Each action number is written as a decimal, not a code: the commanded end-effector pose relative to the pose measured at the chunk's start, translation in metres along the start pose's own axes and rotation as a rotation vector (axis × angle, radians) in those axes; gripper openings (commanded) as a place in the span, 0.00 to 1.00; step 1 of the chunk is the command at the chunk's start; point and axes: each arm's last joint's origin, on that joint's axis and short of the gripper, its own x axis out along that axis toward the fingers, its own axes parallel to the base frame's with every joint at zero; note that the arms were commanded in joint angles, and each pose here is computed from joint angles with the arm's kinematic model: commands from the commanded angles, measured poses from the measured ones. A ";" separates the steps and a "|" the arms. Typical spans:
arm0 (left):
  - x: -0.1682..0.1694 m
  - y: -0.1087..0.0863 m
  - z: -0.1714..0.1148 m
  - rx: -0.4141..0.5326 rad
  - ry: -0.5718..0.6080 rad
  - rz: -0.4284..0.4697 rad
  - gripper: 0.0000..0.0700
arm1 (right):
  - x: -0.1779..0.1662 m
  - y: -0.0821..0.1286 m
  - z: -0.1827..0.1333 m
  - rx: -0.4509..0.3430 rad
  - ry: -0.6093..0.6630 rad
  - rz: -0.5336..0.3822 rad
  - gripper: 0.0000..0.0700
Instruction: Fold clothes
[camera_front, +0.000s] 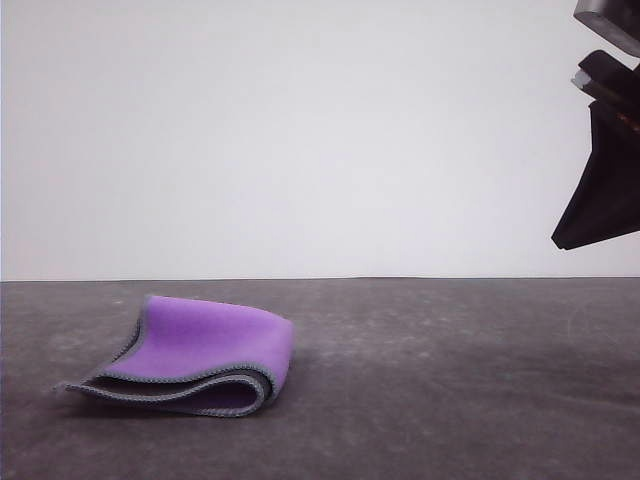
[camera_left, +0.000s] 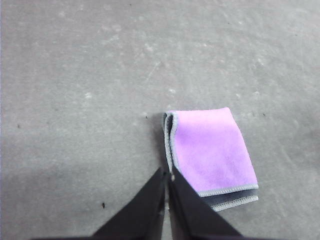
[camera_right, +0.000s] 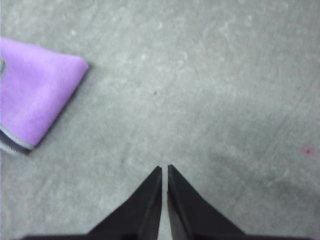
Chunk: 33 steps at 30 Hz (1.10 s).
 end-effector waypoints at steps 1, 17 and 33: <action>-0.001 -0.002 0.003 0.008 -0.016 -0.010 0.00 | 0.000 0.001 0.002 0.001 -0.010 0.005 0.02; 0.001 0.016 -0.012 0.094 -0.217 0.037 0.00 | 0.000 0.001 0.002 0.001 -0.010 0.005 0.02; 0.025 0.061 -0.072 0.178 -0.438 0.260 0.00 | 0.000 0.001 0.002 0.001 -0.011 0.006 0.02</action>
